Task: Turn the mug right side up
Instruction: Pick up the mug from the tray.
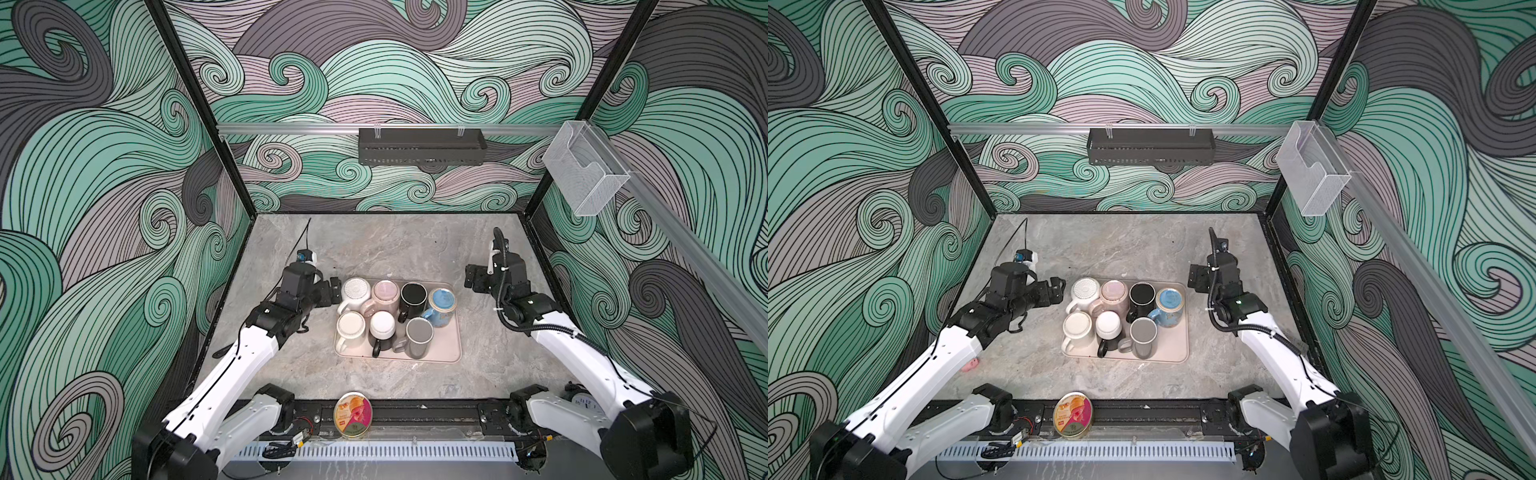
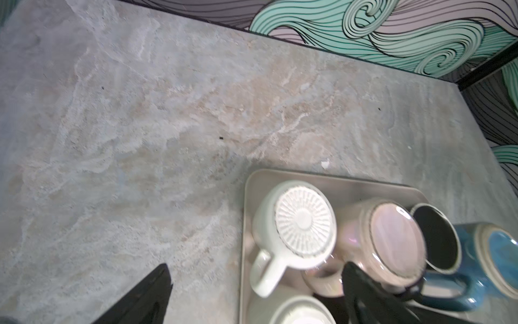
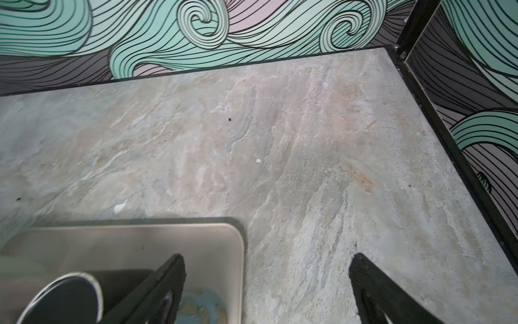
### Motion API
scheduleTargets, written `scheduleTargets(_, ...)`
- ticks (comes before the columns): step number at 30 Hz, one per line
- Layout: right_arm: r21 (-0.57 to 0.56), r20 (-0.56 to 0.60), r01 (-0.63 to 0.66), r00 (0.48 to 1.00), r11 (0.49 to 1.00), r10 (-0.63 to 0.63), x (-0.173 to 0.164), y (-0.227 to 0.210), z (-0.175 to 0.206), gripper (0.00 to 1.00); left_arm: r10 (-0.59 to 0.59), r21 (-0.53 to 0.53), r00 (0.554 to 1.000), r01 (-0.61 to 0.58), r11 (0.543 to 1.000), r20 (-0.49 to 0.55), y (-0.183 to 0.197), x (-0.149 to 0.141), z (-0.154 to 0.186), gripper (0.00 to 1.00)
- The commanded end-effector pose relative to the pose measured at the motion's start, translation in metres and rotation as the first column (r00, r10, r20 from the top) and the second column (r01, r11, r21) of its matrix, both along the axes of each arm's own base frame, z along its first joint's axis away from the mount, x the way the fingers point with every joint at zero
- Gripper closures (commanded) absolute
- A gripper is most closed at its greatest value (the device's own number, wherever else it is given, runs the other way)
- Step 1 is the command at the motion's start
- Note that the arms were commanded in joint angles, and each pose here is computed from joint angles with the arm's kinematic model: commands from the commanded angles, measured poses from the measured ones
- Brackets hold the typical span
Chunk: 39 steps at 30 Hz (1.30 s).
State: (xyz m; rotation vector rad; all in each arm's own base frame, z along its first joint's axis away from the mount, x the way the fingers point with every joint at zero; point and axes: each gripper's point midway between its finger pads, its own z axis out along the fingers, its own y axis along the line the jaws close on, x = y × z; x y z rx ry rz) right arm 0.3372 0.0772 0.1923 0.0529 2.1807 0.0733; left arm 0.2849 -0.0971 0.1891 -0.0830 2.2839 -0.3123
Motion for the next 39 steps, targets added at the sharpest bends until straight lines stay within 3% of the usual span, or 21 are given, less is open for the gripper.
scheduleTargets(1,-0.018,-0.077,0.008,0.997,1.0,-0.009,-0.024,0.004,0.0,0.14,-0.025,-0.035,0.99,0.02,0.999,-0.14,-0.005,-0.039,-0.007,0.1)
scheduleTargets(10,0.025,-0.12,-0.107,0.987,0.994,0.109,-0.043,0.043,0.012,0.19,-0.096,-0.022,0.957,0.093,0.995,-0.274,-0.022,-0.091,-0.015,0.27)
scheduleTargets(16,0.065,-0.131,-0.147,0.979,0.987,0.154,-0.05,0.056,0.01,0.2,-0.101,0.062,0.928,0.132,0.989,-0.36,-0.023,-0.111,-0.03,0.36)
scheduleTargets(39,0.167,-0.163,-0.189,0.963,0.968,0.216,-0.057,0.08,-0.016,0.2,-0.114,0.15,0.876,0.207,0.967,-0.47,-0.048,-0.108,-0.09,0.57)
